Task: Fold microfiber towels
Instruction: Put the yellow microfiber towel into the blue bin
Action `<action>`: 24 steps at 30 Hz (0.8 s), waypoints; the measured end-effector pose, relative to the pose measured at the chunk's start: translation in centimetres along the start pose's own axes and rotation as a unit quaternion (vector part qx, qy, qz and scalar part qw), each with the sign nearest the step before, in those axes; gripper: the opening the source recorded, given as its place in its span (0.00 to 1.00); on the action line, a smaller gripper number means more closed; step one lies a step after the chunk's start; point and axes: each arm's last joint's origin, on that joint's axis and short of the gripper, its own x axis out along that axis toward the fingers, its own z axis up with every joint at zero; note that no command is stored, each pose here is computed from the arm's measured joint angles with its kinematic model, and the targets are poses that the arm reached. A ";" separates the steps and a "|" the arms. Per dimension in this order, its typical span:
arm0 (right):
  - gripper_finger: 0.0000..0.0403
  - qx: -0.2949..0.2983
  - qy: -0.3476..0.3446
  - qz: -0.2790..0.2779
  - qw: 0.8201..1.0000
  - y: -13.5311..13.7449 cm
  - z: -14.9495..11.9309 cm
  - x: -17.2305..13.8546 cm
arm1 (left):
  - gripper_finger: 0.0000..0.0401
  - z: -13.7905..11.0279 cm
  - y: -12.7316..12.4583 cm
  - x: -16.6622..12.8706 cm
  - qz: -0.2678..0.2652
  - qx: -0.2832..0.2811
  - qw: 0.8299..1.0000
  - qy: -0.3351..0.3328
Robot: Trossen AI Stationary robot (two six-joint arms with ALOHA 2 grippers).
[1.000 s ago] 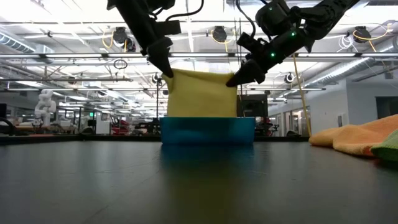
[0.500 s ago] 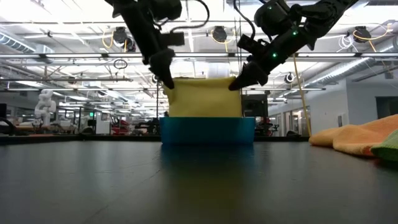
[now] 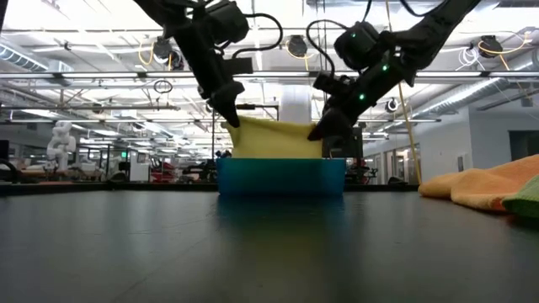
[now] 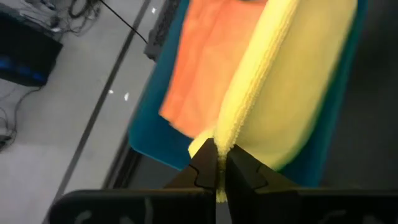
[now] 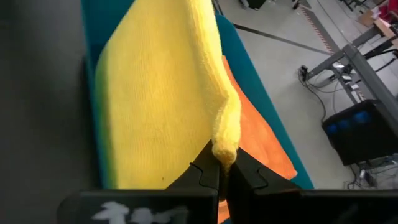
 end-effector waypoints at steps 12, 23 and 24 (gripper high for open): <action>0.00 0.026 -0.017 -0.038 0.999 -2.1 -0.5 0.7 | 0.05 -0.7 1.6 4.2 -0.013 -0.011 1.000 0.019; 0.00 0.022 0.004 -0.039 0.999 -2.2 -2.5 3.5 | 0.04 -0.9 2.5 6.0 0.003 -0.022 1.000 0.013; 0.00 0.023 0.005 -0.041 0.999 -2.2 -2.7 3.9 | 0.05 -0.8 2.6 6.0 0.004 -0.022 1.000 0.010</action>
